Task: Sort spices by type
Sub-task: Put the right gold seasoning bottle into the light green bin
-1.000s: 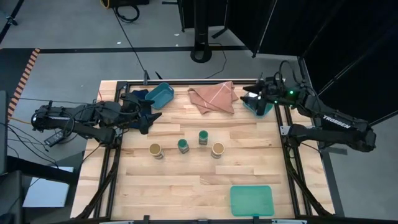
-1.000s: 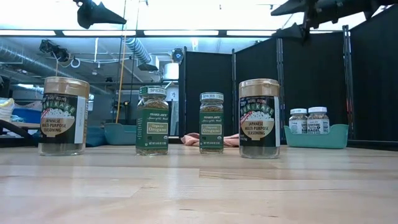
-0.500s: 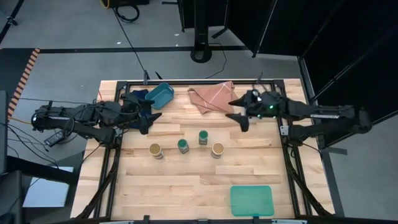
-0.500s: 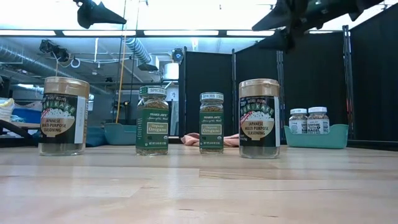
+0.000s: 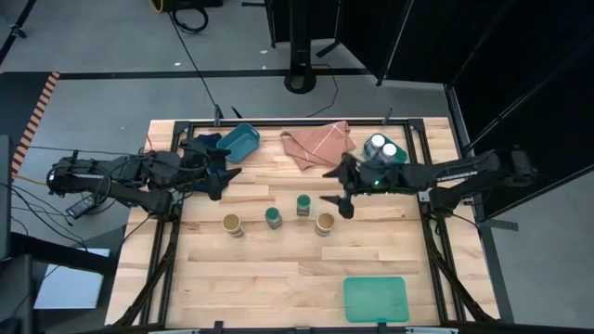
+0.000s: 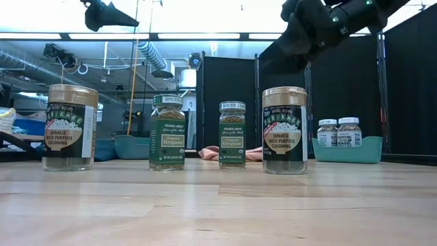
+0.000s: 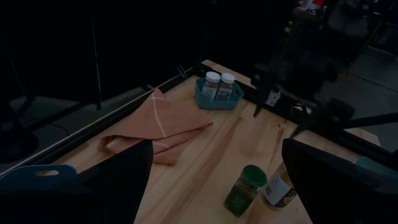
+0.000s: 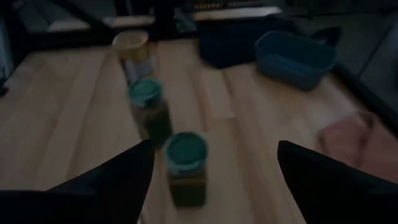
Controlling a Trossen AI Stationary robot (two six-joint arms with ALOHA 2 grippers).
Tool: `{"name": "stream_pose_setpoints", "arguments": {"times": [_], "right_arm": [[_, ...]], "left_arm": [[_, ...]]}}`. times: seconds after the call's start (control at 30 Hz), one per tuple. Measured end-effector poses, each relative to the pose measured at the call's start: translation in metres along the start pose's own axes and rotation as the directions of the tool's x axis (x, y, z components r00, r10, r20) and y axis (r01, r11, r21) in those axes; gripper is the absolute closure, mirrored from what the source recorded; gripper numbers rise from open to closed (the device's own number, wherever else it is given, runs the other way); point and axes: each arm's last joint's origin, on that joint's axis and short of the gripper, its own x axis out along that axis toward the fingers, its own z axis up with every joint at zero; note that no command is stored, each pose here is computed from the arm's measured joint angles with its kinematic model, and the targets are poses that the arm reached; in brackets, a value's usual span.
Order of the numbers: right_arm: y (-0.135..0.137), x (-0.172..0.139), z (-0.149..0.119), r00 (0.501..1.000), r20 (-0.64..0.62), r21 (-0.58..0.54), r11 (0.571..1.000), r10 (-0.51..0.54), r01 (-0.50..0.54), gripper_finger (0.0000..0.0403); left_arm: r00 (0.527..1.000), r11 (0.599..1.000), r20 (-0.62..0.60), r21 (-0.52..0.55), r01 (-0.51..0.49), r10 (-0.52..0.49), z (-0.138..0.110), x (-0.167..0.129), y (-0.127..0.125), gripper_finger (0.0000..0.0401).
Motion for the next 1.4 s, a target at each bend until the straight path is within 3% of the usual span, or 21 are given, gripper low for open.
{"name": "stream_pose_setpoints", "arguments": {"times": [0.27,0.5,1.4], "right_arm": [[0.033,0.019,-0.014,0.995,-0.031,-0.059,0.994,0.094,-0.096,0.0048],[0.056,0.02,-0.023,0.997,-0.042,-0.079,0.994,0.071,-0.075,0.0048],[0.072,0.052,-0.068,0.971,-0.239,0.022,1.0,0.016,-0.011,0.0049]], "left_arm": [[1.0,1.0,-0.001,0.001,0.001,-0.001,0.0,0.0,0.0,0.0038],[1.0,1.0,-0.001,0.001,0.0,0.0,0.0,0.0,0.0,0.0038],[1.0,1.0,-0.02,0.006,-0.008,0.009,-0.003,0.006,-0.003,0.0038]]}}
